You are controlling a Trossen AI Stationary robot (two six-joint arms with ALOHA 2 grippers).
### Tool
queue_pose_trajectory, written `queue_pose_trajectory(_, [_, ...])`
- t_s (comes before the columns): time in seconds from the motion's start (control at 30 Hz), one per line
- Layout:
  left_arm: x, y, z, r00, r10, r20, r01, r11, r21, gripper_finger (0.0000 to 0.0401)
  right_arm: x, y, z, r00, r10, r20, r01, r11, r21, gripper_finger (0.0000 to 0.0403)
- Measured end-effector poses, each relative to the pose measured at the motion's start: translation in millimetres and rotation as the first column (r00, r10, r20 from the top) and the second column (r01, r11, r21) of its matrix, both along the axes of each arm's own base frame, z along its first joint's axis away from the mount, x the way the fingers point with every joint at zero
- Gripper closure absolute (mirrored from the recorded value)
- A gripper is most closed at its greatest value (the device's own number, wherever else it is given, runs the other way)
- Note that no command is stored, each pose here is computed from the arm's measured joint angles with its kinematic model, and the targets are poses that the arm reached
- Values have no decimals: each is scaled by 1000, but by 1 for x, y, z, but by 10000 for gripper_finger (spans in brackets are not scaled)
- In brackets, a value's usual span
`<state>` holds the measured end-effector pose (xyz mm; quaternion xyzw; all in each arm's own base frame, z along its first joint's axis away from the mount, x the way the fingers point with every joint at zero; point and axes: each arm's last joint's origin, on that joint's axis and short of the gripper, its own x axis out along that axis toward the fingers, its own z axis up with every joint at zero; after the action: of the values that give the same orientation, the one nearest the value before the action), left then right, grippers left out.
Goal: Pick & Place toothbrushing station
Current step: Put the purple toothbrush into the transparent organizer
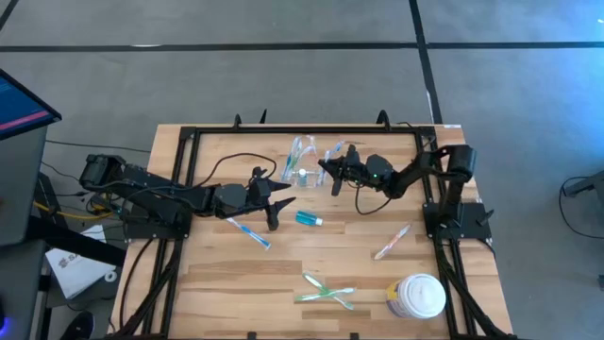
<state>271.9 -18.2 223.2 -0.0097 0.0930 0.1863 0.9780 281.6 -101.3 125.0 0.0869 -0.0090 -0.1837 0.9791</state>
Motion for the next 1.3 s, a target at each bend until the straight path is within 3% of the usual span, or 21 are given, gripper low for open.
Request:
queue_pose_trajectory(0.6, [0,0,0,1000,0,-3,0,1000,0,215,0,0,0,1000,4,-12,-4,1000,6,364])
queue_pose_trajectory(1.3, [0,0,-1,1000,0,-8,0,1000,1,215,0,0,1,1000,4,-26,-5,999,-34,196])
